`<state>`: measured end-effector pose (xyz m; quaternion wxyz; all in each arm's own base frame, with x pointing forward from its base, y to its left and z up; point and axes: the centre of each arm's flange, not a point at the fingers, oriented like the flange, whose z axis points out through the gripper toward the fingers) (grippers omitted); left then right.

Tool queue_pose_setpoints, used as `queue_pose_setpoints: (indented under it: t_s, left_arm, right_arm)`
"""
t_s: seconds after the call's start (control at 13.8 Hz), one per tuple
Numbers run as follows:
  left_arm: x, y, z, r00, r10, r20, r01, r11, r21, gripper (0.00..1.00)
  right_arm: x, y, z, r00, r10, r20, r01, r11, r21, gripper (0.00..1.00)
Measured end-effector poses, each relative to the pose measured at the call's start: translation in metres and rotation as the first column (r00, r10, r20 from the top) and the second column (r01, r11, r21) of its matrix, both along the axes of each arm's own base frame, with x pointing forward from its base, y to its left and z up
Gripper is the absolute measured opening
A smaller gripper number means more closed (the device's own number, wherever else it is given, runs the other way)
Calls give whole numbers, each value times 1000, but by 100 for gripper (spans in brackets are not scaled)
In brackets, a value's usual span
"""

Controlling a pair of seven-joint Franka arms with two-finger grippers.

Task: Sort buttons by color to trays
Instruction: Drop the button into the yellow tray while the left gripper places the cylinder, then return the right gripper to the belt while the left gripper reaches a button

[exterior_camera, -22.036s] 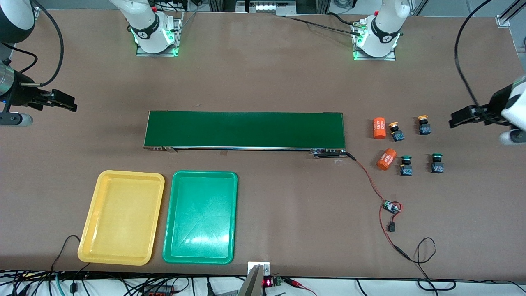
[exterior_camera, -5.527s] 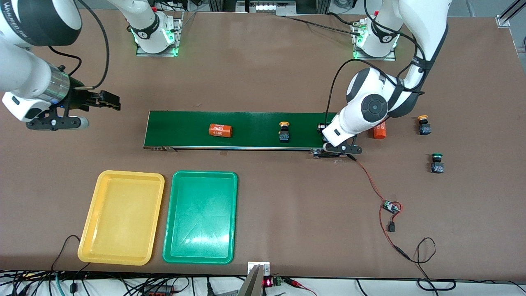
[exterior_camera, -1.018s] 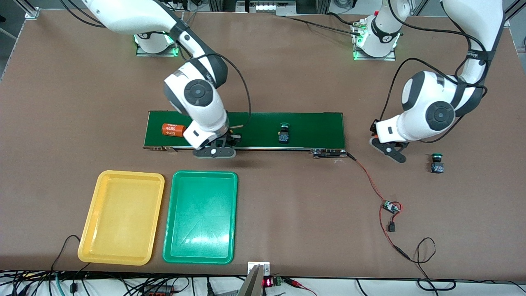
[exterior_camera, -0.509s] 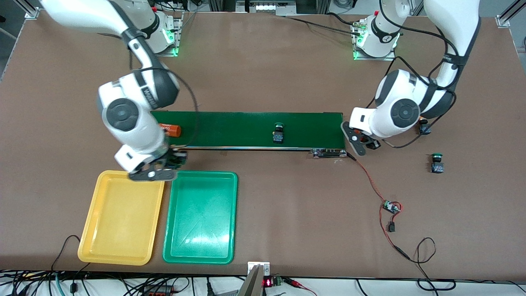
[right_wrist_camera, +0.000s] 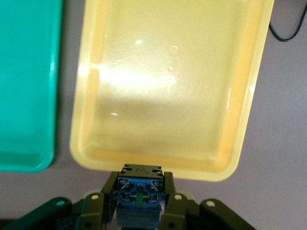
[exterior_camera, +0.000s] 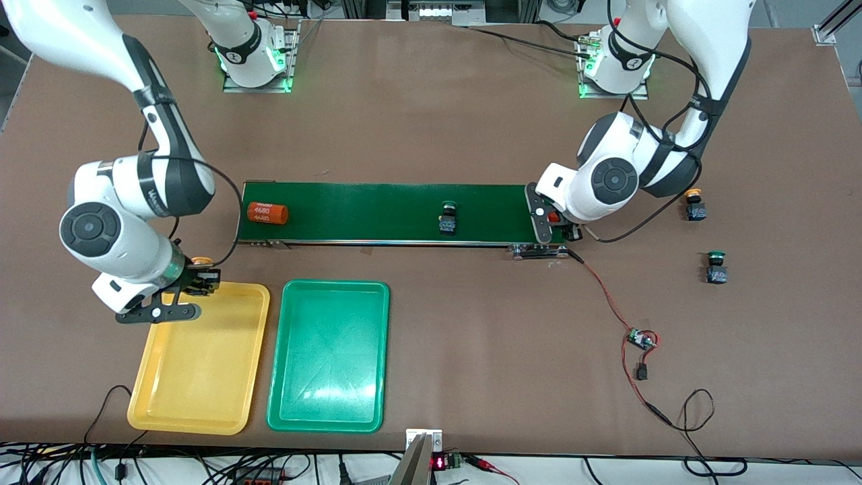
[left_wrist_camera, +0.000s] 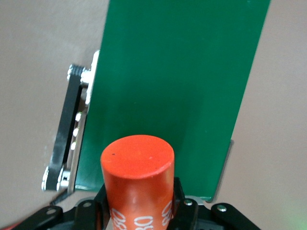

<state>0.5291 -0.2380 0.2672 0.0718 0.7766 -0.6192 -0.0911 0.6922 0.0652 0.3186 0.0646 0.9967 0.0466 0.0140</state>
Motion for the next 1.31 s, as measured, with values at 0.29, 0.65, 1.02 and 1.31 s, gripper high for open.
queue_pose_setpoints:
  t_s: [0.29, 0.65, 1.02, 1.31]
  left_arm:
    - [-2, -17, -7, 999, -39, 13, 39, 999, -22, 50]
    - [-16, -47, -16, 996, -94, 12, 94, 995, -33, 50]
    - [-18, -50, -18, 995, -103, 9, 104, 994, -33, 84]
    - [-17, -50, -16, 994, -109, 13, 109, 993, -35, 100]
  right_arm:
    - [6, -25, -64, 1000, 13, 12, -13, 999, -33, 41]
    - [10, -45, -103, 999, 31, 37, -28, 998, -63, 41]
    - [14, -55, -125, 995, 43, 87, -37, 997, -62, 41]
    - [14, -57, -130, 995, 44, 91, -38, 997, -61, 41]
